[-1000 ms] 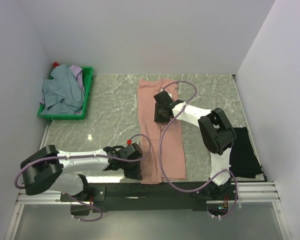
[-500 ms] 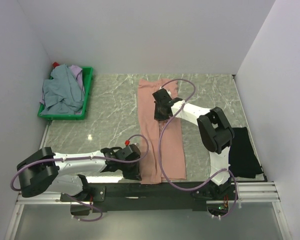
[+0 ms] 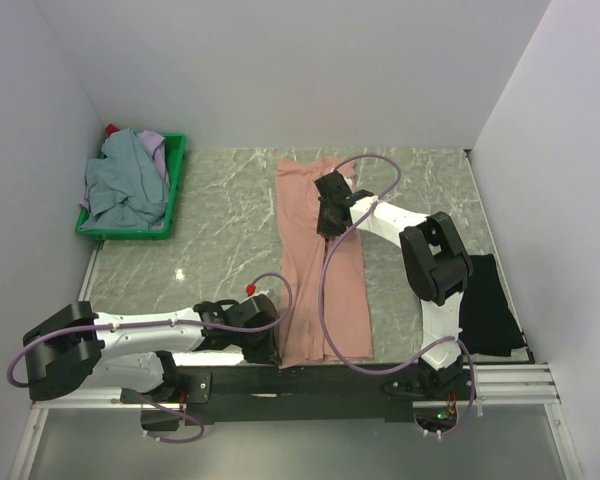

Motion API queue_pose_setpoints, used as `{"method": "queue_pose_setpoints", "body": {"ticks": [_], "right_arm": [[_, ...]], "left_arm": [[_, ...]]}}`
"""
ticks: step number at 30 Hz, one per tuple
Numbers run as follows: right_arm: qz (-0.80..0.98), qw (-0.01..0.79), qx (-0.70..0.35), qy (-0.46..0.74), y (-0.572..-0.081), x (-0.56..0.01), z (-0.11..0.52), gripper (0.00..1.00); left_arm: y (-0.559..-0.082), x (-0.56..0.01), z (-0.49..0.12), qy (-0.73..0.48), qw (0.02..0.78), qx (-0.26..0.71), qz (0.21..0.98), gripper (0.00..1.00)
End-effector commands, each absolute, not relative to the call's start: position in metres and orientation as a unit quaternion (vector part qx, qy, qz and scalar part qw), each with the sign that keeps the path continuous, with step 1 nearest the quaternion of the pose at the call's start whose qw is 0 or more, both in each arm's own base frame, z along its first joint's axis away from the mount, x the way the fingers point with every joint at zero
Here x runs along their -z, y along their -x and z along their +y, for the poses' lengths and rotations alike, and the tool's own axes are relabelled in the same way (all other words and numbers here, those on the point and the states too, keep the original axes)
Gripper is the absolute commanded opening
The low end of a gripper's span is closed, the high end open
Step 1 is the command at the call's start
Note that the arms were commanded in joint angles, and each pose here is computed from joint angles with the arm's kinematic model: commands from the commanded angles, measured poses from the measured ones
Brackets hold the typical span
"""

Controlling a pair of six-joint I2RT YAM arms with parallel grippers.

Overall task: Fold and stack the t-shirts
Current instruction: Fold the tshirt

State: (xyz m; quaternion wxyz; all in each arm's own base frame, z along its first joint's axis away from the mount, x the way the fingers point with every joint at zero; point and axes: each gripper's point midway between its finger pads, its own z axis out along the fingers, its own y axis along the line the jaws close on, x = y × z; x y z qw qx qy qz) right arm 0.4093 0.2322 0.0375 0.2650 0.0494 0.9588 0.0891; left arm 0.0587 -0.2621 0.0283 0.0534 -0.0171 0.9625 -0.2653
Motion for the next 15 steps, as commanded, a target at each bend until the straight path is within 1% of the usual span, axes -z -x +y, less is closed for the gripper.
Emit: {"method": "queue_pose_setpoints", "body": {"ticks": [1, 11, 13, 14, 15], "right_arm": [[0.948, 0.299, -0.095, -0.057, -0.429, -0.061, 0.234, 0.00], [0.951, 0.290, -0.090, -0.057, -0.422, -0.054, 0.229, 0.00], [0.949, 0.293, -0.100, -0.052, -0.420, -0.062, 0.231, 0.07], [0.949, 0.295, -0.101, -0.049, -0.417, -0.063, 0.231, 0.21], [0.947, 0.300, -0.106, -0.048, -0.417, -0.069, 0.232, 0.28]], "left_arm": [[-0.053, -0.029, -0.261, 0.017, 0.047, 0.269, 0.962, 0.01], [-0.045, -0.027, -0.261, 0.017, 0.041, 0.275, 0.960, 0.01], [-0.045, -0.027, -0.260, 0.018, 0.043, 0.274, 0.961, 0.01], [-0.046, -0.028, -0.260, 0.018, 0.045, 0.274, 0.961, 0.01], [-0.047, -0.029, -0.261, 0.019, 0.047, 0.274, 0.961, 0.01]]}}
